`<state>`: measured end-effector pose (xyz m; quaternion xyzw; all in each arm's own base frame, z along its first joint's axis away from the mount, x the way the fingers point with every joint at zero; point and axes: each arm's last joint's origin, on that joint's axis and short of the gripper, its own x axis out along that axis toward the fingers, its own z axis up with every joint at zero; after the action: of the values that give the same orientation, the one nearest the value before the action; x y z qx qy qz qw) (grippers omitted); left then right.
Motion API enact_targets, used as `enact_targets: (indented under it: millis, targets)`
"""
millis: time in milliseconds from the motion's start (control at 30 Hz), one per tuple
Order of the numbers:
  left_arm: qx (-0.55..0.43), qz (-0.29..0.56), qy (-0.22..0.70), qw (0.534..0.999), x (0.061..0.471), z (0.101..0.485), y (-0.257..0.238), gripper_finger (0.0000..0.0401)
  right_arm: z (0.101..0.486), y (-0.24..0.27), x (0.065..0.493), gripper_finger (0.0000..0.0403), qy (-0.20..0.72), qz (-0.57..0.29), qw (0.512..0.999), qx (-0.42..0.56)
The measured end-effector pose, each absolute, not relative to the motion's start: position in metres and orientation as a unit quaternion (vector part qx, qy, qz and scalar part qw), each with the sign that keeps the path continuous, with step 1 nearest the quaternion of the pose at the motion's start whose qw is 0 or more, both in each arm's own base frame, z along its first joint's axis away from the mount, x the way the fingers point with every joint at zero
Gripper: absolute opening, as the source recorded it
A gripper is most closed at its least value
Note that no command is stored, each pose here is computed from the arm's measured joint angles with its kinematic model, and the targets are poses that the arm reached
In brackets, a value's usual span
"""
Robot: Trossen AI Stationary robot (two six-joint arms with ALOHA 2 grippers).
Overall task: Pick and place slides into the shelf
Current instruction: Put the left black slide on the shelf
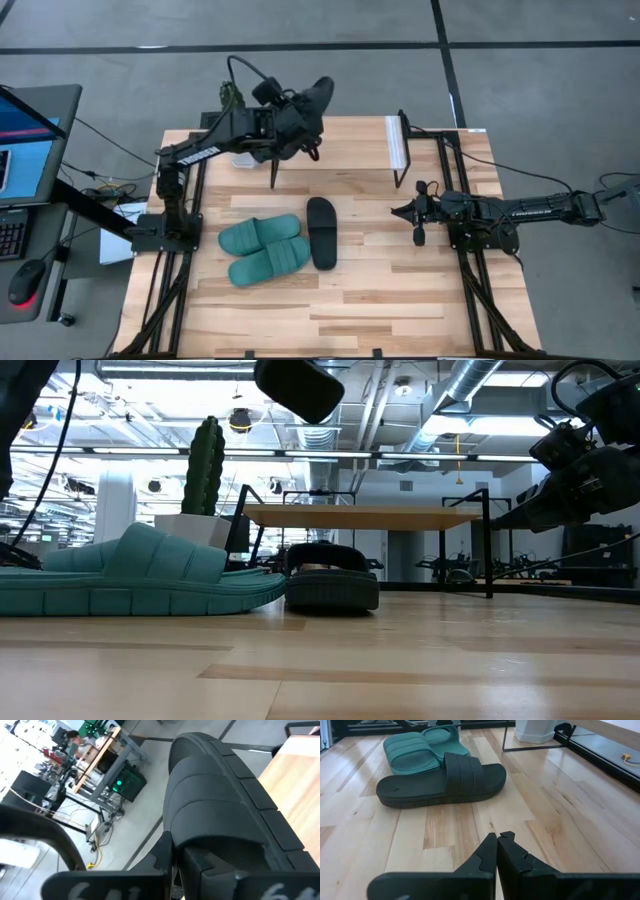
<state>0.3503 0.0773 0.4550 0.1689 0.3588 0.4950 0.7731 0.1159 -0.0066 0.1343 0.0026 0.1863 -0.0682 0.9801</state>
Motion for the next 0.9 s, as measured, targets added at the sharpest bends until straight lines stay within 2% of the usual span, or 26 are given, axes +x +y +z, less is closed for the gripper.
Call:
enact_targets:
  millis: [300,667,900]
  targets:
    - [0.107,0.481,0.403,0.771,0.347,0.438,0.087,0.0,0.134,-0.007,0.116,0.0,0.186,-0.068,0.98,0.002]
    - [0.14,0.462,0.494,0.723,0.385,0.383,0.1,0.0,0.134,-0.007,0.116,0.0,0.187,-0.068,0.98,0.003]
    - [0.14,0.479,0.506,0.704,0.389,0.37,0.111,0.0,0.134,-0.007,0.116,0.0,0.186,-0.068,0.98,0.003]
